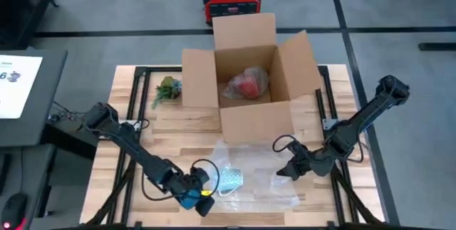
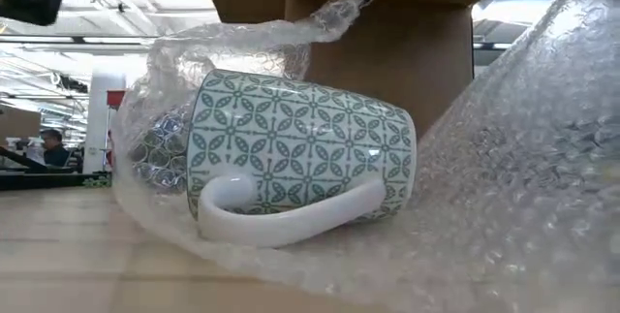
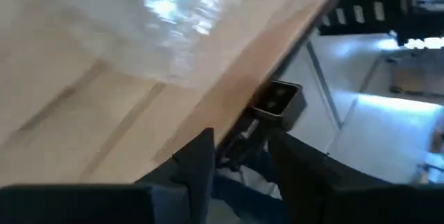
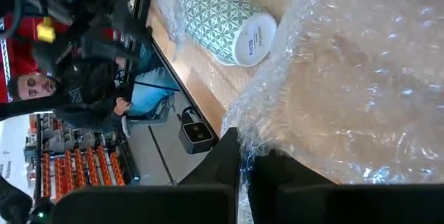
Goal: Wrap mug
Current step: Wrap the white mug with bubble wrap
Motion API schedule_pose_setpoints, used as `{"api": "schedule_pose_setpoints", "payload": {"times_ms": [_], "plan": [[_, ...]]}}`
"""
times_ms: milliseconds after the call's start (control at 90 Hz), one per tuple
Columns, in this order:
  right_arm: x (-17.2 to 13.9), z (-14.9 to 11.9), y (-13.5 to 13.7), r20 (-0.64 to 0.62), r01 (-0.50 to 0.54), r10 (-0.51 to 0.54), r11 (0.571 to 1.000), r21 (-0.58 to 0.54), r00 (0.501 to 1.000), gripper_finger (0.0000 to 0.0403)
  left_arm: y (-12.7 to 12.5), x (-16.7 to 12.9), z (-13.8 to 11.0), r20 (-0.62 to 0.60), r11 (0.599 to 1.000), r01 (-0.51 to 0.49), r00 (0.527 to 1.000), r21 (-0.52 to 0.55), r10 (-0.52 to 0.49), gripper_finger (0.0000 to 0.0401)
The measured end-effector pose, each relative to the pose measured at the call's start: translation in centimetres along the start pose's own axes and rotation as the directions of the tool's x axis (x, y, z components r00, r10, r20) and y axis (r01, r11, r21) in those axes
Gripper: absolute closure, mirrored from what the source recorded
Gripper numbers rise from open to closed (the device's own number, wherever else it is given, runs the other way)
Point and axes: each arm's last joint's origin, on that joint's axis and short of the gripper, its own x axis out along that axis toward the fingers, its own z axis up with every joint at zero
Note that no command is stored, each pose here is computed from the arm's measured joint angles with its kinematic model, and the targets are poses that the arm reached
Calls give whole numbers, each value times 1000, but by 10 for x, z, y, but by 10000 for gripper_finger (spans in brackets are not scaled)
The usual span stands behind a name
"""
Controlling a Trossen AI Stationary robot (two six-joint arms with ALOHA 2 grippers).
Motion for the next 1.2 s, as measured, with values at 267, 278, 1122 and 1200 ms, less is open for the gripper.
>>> {"api": "schedule_pose_setpoints", "payload": {"times_ms": [267, 278, 1122, 1200], "plan": [[0, 0, 0, 1, 0, 0, 1000, 0, 1000, 403, 26, 28, 30, 123, 993, 58, 991, -100, -46, 130], [0, 0, 0, 1, 0, 0, 1000, 0, 1000, 403, 27, 30, 31, 128, 991, 76, 990, -106, -62, 125], [-4, -7, 3, -2, -12, 12, 999, -37, 1000, 403, -12, 24, 77, 23, 1000, -3, 1000, -4, 3, 387], [-4, -8, 2, -2, -7, 7, 999, -42, 1000, 403, -25, 7, 86, -6, 994, -93, 996, 56, 93, 390]]}}
